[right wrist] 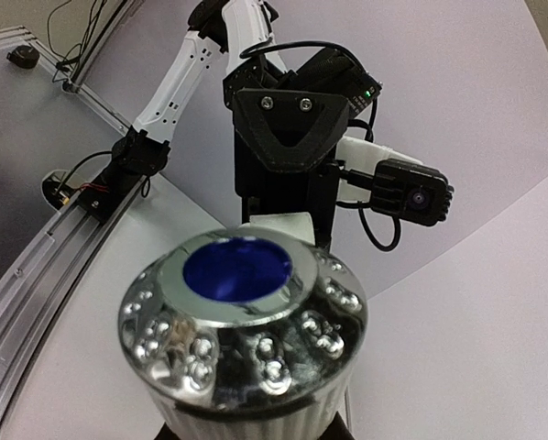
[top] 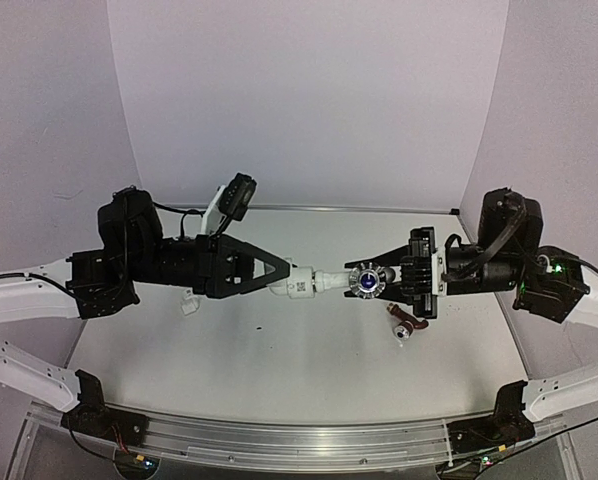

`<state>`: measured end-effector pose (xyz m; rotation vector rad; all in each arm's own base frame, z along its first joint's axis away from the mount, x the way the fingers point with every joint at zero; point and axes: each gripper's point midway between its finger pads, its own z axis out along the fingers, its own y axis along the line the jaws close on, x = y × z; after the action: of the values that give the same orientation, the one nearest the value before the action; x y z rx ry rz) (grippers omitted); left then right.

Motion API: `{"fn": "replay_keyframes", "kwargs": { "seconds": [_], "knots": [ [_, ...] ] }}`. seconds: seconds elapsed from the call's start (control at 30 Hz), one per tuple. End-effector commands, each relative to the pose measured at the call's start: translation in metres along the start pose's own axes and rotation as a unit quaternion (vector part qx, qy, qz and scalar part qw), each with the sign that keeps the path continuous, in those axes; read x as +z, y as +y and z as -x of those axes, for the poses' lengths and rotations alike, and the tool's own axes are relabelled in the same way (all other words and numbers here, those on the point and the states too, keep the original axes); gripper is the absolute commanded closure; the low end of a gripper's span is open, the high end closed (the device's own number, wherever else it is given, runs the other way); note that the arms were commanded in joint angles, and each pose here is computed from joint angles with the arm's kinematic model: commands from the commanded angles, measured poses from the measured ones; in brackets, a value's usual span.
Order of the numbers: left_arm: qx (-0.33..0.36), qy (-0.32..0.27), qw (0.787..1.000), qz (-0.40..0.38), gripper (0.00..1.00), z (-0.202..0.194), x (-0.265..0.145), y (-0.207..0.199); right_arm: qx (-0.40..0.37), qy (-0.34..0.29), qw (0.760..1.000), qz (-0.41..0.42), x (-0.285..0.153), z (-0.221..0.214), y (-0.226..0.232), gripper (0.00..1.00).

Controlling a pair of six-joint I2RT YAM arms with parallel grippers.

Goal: Install the water faucets

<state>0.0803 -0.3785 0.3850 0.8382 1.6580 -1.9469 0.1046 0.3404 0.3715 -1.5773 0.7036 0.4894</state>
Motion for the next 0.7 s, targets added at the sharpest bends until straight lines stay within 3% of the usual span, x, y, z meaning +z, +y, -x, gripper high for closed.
{"fn": "replay_keyframes", "kwargs": {
  "seconds": [0.0,0.4,0.67],
  "knots": [
    [0.043,-0.022,0.999,-0.023,0.29,0.019,-0.007,-0.030,0.017,-0.028,0.999,-0.029,-0.008,0.023,-0.021,1.00],
    [0.063,-0.009,0.997,-0.051,0.28,0.018,-0.010,-0.047,0.057,-0.010,0.998,-0.018,-0.004,0.014,-0.016,1.00],
    [0.073,-0.006,0.997,-0.030,0.21,0.022,-0.011,-0.047,0.051,-0.011,0.999,0.006,-0.004,0.014,-0.006,1.00]
  ]
}}
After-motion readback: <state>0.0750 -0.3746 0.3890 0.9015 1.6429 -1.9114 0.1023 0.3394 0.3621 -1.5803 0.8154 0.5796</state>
